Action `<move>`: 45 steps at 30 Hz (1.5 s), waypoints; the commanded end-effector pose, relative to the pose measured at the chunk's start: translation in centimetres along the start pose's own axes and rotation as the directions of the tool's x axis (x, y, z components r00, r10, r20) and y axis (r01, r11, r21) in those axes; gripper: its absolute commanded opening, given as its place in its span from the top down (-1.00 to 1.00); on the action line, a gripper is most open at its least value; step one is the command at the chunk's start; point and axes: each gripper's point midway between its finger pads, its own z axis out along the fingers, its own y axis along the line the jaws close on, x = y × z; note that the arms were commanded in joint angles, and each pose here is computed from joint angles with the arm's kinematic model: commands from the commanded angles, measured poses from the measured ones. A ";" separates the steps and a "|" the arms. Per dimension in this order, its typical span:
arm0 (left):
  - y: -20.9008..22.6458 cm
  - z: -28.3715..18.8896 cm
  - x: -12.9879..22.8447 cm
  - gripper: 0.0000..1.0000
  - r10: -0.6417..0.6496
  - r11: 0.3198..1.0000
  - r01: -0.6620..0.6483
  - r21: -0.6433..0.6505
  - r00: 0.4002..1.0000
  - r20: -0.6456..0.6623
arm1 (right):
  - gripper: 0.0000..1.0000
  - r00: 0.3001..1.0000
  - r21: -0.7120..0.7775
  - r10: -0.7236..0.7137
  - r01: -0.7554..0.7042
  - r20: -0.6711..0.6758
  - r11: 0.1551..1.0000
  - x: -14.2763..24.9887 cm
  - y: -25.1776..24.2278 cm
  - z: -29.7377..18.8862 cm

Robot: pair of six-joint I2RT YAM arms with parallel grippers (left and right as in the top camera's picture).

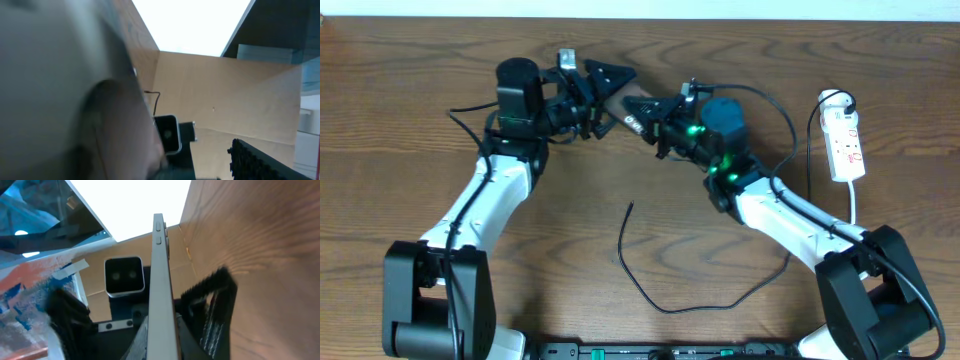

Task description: Plug charger to phone and switch on socket

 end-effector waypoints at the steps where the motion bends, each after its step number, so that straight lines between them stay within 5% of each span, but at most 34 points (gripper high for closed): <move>1: -0.4 -0.5 -0.6 -0.80 -0.001 1.000 0.001 0.003 0.999 0.047 | 0.97 0.998 -0.042 0.049 -0.047 0.044 0.998 -0.1 1.3 0.3; 17: -1.3 -1.6 -3.2 -0.79 -0.103 0.994 0.096 0.053 0.984 0.145 | 0.97 0.991 -0.048 0.127 -0.125 0.049 0.991 -0.2 1.3 0.3; 21: -1.7 -1.6 -3.2 -0.39 -0.097 0.994 0.088 0.067 0.984 0.146 | 0.97 0.990 -0.048 0.130 -0.128 0.052 0.991 -0.3 1.3 0.3; 34: -1.4 -1.6 -3.3 -0.06 -0.108 0.993 0.100 0.057 0.982 0.156 | 0.97 0.994 -0.068 0.106 -0.103 0.038 0.992 0.5 1.8 0.5; 45: -0.3 -1.6 -3.3 0.63 -0.136 0.991 0.134 0.024 0.978 0.161 | 0.97 0.997 -0.070 0.058 -0.055 0.042 0.996 0.6 1.8 0.5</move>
